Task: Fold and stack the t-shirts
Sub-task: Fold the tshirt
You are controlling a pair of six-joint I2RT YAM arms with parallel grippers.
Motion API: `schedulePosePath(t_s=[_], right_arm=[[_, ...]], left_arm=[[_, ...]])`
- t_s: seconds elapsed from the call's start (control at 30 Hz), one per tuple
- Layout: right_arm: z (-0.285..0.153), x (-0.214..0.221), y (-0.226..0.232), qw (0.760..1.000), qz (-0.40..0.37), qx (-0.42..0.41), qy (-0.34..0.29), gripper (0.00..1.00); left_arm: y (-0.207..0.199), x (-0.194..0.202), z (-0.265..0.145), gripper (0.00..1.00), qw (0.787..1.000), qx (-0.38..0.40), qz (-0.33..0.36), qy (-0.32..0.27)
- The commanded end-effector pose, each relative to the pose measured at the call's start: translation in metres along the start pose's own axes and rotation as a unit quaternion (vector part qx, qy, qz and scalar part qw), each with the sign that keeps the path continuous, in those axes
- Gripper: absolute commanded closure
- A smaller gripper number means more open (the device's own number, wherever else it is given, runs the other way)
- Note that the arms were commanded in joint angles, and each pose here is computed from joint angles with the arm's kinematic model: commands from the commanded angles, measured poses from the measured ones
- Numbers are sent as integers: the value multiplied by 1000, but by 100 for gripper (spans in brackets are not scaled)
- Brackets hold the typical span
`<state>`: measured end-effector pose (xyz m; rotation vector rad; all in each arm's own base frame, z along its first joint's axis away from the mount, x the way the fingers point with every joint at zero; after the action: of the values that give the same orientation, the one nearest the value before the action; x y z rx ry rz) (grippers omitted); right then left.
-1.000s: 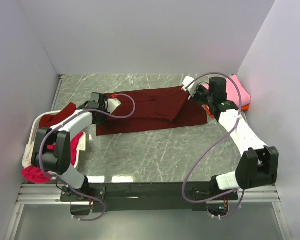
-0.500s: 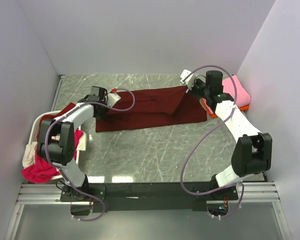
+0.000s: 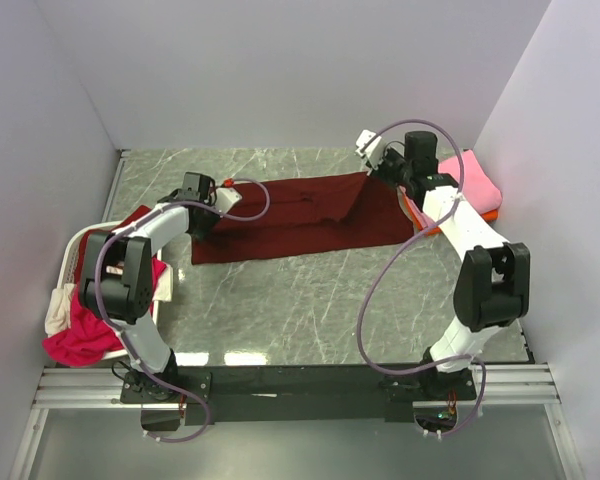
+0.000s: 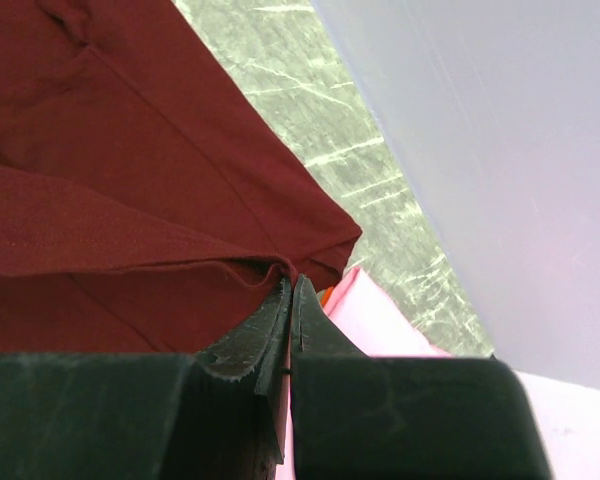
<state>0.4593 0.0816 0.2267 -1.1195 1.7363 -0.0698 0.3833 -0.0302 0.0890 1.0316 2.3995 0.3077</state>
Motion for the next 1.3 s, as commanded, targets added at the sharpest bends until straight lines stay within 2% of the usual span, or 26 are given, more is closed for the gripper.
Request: schedulePosePath(t_s=[0.0, 0.07, 0.17, 0.2, 0.23, 0.33, 0.37, 0.4, 0.43, 0.47, 0.5, 0.53, 0.6, 0.63, 0.7, 0.77, 0.8, 0.83, 0.87, 0.9, 0.93, 1.1, 1.13, 1.2, 1.23, 1.27], right_arm=[[4, -19, -16, 1000, -3, 18, -18, 100], [10, -18, -19, 1000, 1, 17, -16, 100], [25, -15, -16, 1000, 6, 6, -13, 100], [29, -19, -20, 1000, 7, 10, -18, 100], [35, -19, -19, 1000, 10, 7, -17, 100], [66, -17, -15, 1000, 13, 7, -10, 100], [88, -5, -6, 1000, 17, 7, 16, 94], [96, -13, -17, 999, 26, 31, 10, 82], [106, -12, -20, 998, 33, 45, 17, 64], [128, 4, -12, 997, 43, 45, 41, 46], [132, -4, -27, 994, 56, 81, 51, 44], [137, -4, -29, 992, 67, 88, 55, 44], [137, -3, -43, 986, 104, 115, 52, 40], [134, -5, -46, 986, 114, 116, 46, 39], [121, -8, -48, 986, 129, 101, 38, 39], [110, -25, -35, 994, 105, 33, 6, 39], [103, -20, -11, 994, 98, -41, 20, 39], [99, -29, 11, 989, 86, -117, -7, 39], [94, -34, 21, 986, 58, -157, -19, 40], [87, -28, 41, 976, 67, -205, 0, 40], [90, -29, 52, 972, 68, -223, 7, 40], [82, -36, 51, 961, 170, -216, 26, 45], [69, -43, 50, 959, 171, -224, 15, 45], [54, -39, 80, 948, 152, -280, 19, 44], [41, -50, 90, 948, 129, -291, 11, 44], [38, -49, 130, 939, 89, -330, 22, 44]], left_arm=[[11, -14, -2, 99, 1000, -6, 2, -20], [14, -14, -1, 98, 1000, -11, -1, -19], [19, -20, -4, 81, 999, -25, -20, -29], [20, -22, -7, 73, 999, -27, -27, -35], [25, -28, -14, 50, 998, -36, -34, -48], [39, -43, -40, 36, 992, -69, -58, -93], [44, -48, -49, 29, 988, -82, -71, -108], [48, -51, -58, 16, 986, -91, -74, -119], [57, -58, -80, 1, 979, -113, -83, -145], [61, -59, -93, 0, 974, -129, -100, -157], [66, -62, -106, 1, 968, -143, -108, -174], [72, -62, -133, 0, 958, -168, -122, -199], [75, -60, -156, 0, 941, -194, -166, -224], [74, -56, -174, 1, 931, -203, -181, -244], [64, -53, -183, 1, 920, -188, -214, -271], [46, -46, -184, 0, 913, -158, -235, -294], [29, -39, -172, 1, 919, -125, -230, -293], [24, -39, -178, 1, 913, -118, -232, -313], [16, -36, -175, 1, 912, -106, -238, -316], [3, -28, -164, 1, 917, -84, -237, -309], [-2, -25, -166, 1, 916, -79, -237, -315], [-21, -11, -151, 0, 916, -54, -262, -298], [-21, -13, -151, 1, 912, -51, -271, -302], [-18, -19, -156, 1, 906, -50, -282, -311], [-14, -21, -158, 1, 897, -53, -315, -307], [-11, -23, -161, 1, 892, -55, -325, -308]])
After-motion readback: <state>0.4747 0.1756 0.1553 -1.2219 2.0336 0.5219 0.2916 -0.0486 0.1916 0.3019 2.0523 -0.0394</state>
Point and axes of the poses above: each gripper's point midway between its finger pads, its own z axis out along the fingers, its own y axis along the line the jaws close on, x = y × z, the point moved 4 cm from there along -z, back along the fingers, and after that the axes turned 3 degrees about z, right-handed, at the moved point
